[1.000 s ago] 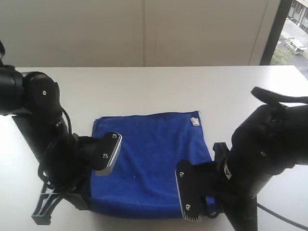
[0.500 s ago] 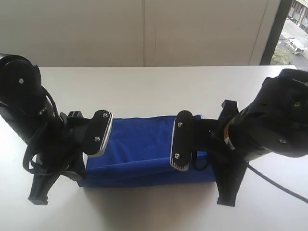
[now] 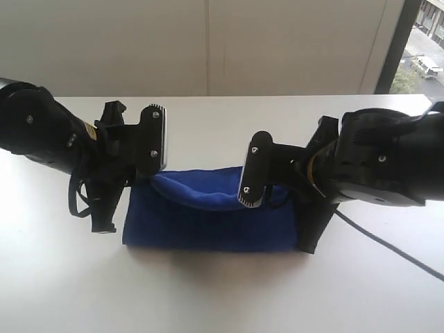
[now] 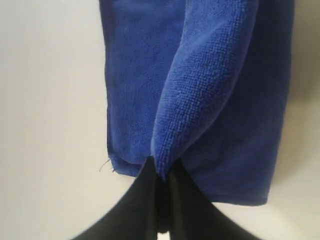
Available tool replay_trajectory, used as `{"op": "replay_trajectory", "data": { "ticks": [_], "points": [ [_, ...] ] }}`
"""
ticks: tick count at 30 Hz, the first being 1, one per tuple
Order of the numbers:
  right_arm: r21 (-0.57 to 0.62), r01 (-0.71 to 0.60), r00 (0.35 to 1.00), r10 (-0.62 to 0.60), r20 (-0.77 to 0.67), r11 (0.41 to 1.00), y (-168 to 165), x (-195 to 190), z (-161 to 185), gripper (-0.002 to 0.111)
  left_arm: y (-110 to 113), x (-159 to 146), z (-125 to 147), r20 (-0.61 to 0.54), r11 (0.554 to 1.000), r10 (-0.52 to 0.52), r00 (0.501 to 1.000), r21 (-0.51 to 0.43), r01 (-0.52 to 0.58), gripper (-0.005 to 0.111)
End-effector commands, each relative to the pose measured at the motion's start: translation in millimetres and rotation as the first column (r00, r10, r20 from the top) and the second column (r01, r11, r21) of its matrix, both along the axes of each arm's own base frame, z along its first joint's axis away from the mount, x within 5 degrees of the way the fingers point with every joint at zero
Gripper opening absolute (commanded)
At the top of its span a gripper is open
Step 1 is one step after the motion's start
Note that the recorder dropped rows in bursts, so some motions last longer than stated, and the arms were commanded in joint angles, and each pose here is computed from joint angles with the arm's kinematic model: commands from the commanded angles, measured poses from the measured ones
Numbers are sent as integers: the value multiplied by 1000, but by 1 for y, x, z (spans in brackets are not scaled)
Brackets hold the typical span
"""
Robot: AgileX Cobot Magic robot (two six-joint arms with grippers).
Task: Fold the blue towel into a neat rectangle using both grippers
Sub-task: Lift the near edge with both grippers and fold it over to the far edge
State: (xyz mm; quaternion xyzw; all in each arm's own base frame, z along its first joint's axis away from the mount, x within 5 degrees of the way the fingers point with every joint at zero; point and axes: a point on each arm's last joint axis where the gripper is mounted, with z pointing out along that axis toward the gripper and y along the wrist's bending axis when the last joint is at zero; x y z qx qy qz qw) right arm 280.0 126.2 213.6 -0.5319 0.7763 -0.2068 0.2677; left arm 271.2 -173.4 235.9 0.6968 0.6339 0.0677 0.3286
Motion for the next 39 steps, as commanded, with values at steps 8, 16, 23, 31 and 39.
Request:
{"op": "replay_trajectory", "data": {
  "ticks": [8, 16, 23, 31, 39],
  "points": [
    [47, 35, 998, -37, 43, 998, -6, 45, -11, 0, 12, 34, -34, 39, 994, 105, 994, -21, -104, 0],
    [77, 47, 997, -51, 50, 996, -9, 74, -23, 0, 11, 52, -46, 140, 990, 135, 981, -69, -127, 0],
    [89, 34, 999, -37, 38, 995, -8, 89, -40, 0, 16, 62, -62, 149, 986, 164, 975, -69, -155, 0],
    [97, 8, 1000, -9, 13, 995, -7, 99, -63, 0, 14, 70, -84, 162, 984, 171, 972, -69, -161, 0],
    [170, 142, 989, -148, 20, 975, -20, 111, -59, 30, 12, 78, -92, 223, 978, 196, 955, -110, -176, 60]
  ]
}}
